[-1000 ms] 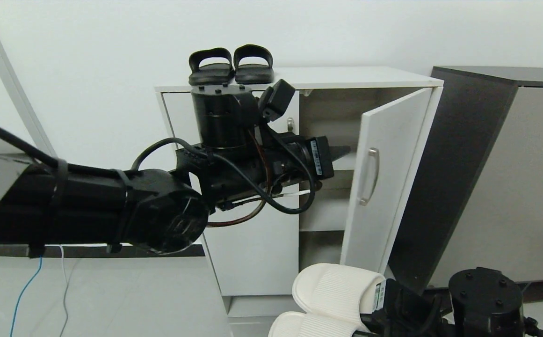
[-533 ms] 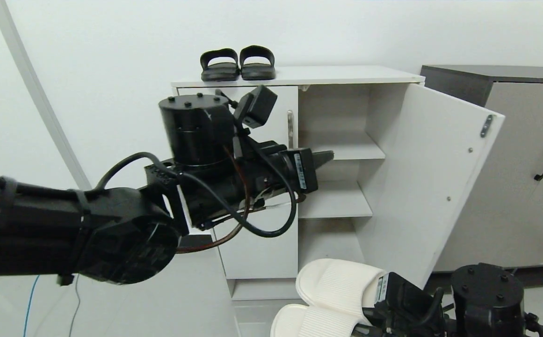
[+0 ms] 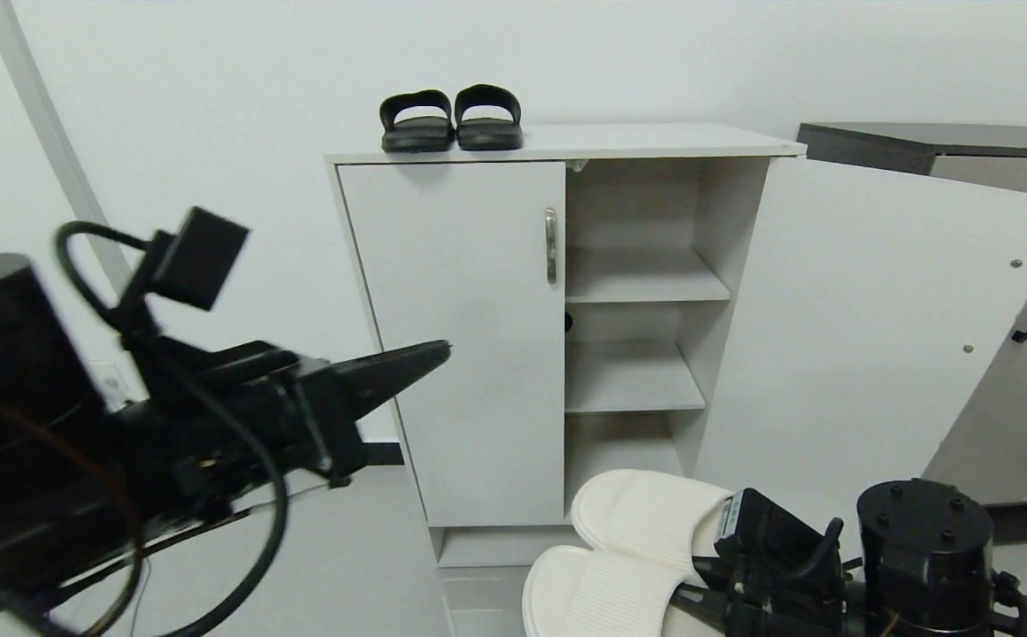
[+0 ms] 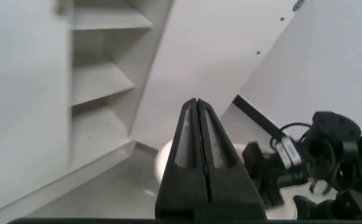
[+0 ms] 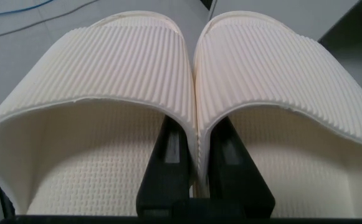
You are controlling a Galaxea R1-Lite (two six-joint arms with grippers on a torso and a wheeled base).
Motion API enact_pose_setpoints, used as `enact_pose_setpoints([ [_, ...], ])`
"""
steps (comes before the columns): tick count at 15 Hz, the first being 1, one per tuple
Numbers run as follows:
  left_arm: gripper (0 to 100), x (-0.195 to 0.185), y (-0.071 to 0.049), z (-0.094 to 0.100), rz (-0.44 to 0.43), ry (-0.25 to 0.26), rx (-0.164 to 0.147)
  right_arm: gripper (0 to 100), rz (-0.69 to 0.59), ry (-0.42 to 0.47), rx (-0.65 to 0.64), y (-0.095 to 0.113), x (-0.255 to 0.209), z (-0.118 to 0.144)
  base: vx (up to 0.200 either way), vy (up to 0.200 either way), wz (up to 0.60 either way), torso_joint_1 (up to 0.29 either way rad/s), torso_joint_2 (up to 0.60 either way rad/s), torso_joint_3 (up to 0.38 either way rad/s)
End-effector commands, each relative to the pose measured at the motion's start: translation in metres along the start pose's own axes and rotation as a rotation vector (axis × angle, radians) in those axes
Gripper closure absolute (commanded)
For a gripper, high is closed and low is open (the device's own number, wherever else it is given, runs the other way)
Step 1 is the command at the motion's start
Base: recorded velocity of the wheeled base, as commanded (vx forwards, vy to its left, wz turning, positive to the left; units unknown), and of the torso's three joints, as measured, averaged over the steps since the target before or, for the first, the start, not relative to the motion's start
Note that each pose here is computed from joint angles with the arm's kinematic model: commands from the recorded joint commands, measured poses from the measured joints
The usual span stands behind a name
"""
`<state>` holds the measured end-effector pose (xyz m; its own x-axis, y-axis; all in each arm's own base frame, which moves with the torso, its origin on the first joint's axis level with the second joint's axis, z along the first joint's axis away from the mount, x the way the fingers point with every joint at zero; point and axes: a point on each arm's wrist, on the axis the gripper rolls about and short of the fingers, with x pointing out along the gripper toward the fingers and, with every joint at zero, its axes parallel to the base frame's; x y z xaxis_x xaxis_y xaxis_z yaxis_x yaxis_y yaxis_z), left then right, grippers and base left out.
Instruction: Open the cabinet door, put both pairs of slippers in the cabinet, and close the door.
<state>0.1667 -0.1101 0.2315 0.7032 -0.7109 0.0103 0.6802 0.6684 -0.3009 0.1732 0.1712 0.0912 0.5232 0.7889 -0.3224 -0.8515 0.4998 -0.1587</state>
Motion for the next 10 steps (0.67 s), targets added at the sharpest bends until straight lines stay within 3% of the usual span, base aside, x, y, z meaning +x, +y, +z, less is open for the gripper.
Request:
enact_pose_setpoints([
  [1, 100, -0.099, -0.015, -0.013, 0.102, -0.078, 0.088, 100, -0.009, -0.003, 0.001, -0.002, 0.000, 0.000, 0.000, 0.000, 0.00, 0.000, 0.00, 0.000],
  [5, 100, -0.175, -0.016, -0.053, 0.421, -0.034, 0.184, 100, -0.009, -0.006, 0.001, -0.002, -0.001, 0.000, 0.000, 0.000, 0.00, 0.000, 0.00, 0.000],
  [7, 100, -0.197, -0.016, -0.084, 0.641, -0.048, 0.226, 100, -0.010, -0.008, 0.000, -0.002, 0.000, 0.001, 0.000, 0.000, 0.00, 0.000, 0.00, 0.000],
  [10, 100, -0.211, -0.013, -0.125, 0.802, -0.117, 0.233, 100, -0.011, -0.007, 0.000, -0.002, 0.000, 0.001, 0.000, 0.000, 0.00, 0.000, 0.00, 0.000],
])
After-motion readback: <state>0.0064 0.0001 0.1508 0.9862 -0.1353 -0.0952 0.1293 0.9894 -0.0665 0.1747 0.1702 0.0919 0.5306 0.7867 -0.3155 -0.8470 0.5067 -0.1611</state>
